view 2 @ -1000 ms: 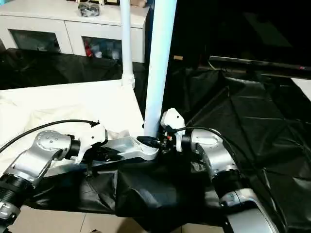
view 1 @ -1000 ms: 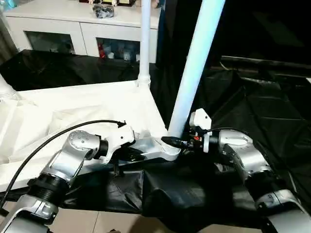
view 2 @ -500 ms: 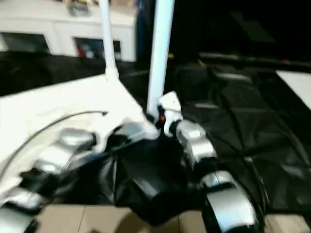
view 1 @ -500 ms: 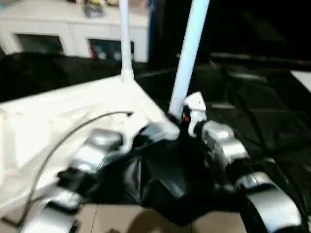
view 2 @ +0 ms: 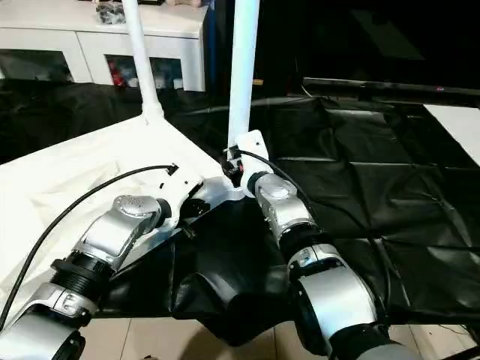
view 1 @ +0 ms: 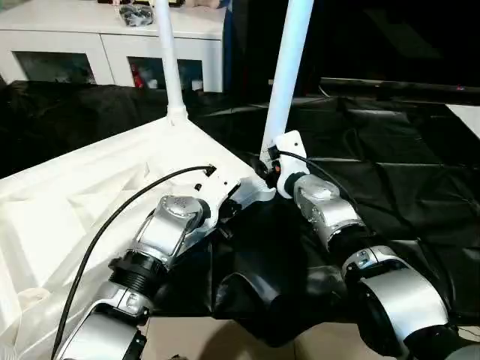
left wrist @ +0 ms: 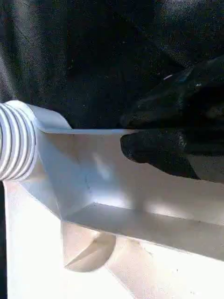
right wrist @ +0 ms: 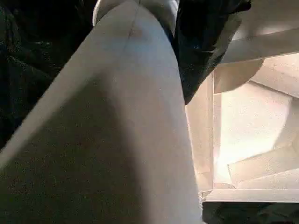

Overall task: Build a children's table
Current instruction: Insert table leg to table base

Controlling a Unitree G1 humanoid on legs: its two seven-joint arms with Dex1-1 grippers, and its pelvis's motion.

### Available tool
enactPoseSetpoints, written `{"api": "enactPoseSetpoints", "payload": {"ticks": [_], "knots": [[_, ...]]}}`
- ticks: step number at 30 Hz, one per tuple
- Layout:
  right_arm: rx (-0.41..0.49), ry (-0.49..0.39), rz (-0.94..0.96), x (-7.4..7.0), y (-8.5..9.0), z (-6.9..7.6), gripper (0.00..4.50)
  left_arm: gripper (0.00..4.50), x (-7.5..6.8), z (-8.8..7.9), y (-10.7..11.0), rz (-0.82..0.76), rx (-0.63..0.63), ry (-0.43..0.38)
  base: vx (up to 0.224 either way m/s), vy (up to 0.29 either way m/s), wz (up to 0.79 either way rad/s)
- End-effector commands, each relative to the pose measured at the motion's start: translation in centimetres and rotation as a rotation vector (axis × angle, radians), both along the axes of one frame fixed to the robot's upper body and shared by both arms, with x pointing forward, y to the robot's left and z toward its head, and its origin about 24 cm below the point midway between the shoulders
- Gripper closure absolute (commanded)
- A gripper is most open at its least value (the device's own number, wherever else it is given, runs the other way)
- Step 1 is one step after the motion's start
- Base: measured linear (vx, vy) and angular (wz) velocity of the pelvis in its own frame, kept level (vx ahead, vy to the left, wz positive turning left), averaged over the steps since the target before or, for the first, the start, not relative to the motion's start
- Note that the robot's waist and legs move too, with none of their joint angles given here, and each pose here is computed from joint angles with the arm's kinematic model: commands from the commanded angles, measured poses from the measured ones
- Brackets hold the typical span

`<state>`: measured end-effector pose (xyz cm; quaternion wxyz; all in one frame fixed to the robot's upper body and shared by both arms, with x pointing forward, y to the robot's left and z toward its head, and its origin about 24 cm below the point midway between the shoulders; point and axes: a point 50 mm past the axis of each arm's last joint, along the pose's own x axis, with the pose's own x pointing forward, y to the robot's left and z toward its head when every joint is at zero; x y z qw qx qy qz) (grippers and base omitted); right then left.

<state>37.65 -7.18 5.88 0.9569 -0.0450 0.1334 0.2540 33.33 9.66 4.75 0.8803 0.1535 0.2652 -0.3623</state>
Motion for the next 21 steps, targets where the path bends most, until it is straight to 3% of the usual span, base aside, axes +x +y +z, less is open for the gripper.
{"api": "enactPoseSetpoints", "payload": {"ticks": [1, 12, 14, 21], "knots": [[-0.037, 0.264, 0.111, -3.3, 2.2, -5.3, 2.63, 4.5, 1.2, 2.7, -0.9, 0.01, -0.013, -0.121, 0.0, 0.0, 0.0], [0.01, 0.266, 0.221, -2.9, 2.0, -4.3, 2.63, 4.5, -0.5, 2.6, -1.1, -0.205, -0.079, -0.101, 0.0, 0.0, 0.0], [0.024, 0.27, 0.341, -3.0, 1.1, -3.9, 2.63, 4.5, -1.2, 2.8, -0.2, -0.308, -0.089, -0.102, 0.0, 0.0, 0.0], [-0.023, 0.329, 0.597, -4.2, -1.6, -4.1, 2.63, 4.5, -2.4, 3.3, 2.5, -0.45, -0.102, -0.061, 0.045, -0.029, 0.06]]}}
